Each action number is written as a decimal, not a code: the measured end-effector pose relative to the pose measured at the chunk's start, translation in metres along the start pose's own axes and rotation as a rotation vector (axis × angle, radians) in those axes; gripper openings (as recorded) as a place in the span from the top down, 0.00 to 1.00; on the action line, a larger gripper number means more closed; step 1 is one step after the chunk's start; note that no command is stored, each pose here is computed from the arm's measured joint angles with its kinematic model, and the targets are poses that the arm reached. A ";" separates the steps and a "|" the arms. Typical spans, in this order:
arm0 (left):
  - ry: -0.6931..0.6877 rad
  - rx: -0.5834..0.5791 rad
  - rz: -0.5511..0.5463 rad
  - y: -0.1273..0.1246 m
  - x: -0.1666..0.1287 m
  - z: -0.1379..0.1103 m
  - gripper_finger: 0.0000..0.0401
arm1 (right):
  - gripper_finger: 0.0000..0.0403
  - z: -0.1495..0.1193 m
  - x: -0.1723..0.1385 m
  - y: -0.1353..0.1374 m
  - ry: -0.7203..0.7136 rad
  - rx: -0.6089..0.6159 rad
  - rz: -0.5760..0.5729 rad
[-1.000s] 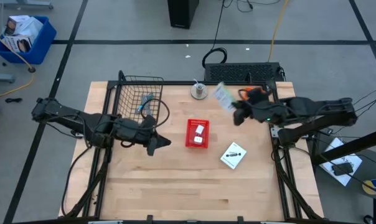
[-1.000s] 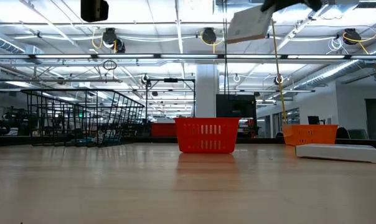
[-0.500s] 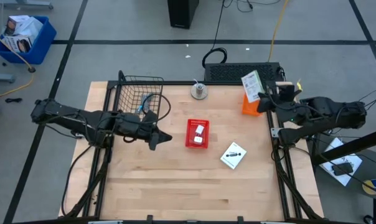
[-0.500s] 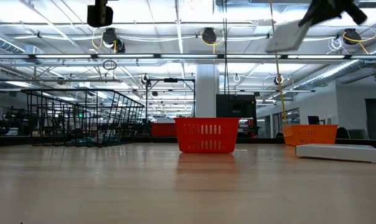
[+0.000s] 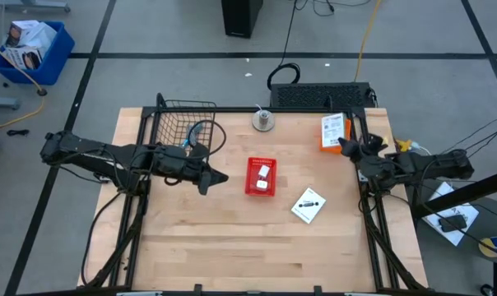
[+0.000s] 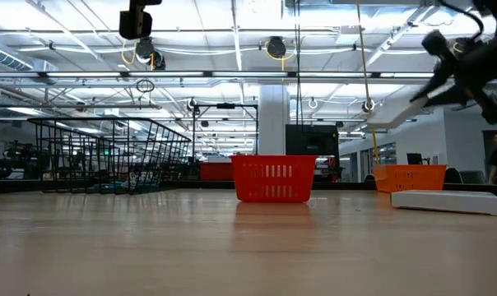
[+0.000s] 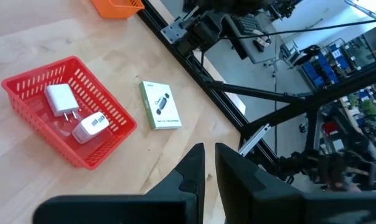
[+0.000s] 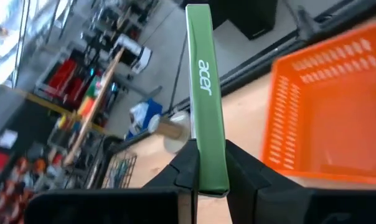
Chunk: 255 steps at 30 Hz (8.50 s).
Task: Pick and place items into bin
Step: Put the left white card reader box into the orange bin, then put the white card reader box into the orange bin
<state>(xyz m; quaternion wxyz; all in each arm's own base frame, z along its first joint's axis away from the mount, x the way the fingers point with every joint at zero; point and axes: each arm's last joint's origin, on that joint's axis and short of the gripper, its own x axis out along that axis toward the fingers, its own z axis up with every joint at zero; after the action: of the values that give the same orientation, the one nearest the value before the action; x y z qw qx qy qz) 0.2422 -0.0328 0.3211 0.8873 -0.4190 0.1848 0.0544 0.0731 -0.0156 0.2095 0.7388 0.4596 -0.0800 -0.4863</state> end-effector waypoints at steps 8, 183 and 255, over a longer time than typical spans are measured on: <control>0.015 -0.003 -0.011 0.000 0.000 0.000 0.90 | 0.91 -0.008 0.013 -0.029 -0.115 0.076 -0.086; 0.449 0.333 0.143 0.052 0.336 -0.048 0.99 | 1.00 -0.133 0.004 -0.002 1.064 -0.340 -0.258; 0.397 0.144 0.444 0.117 0.298 0.052 0.97 | 1.00 -0.139 0.003 0.030 1.065 -0.260 0.098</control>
<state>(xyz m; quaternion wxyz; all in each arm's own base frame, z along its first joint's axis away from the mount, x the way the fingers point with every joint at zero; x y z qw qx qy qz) 0.5033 0.0646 0.1551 0.8276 -0.3070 0.4450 0.1506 0.1730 0.0687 0.1525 0.7498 0.5427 0.3444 -0.1573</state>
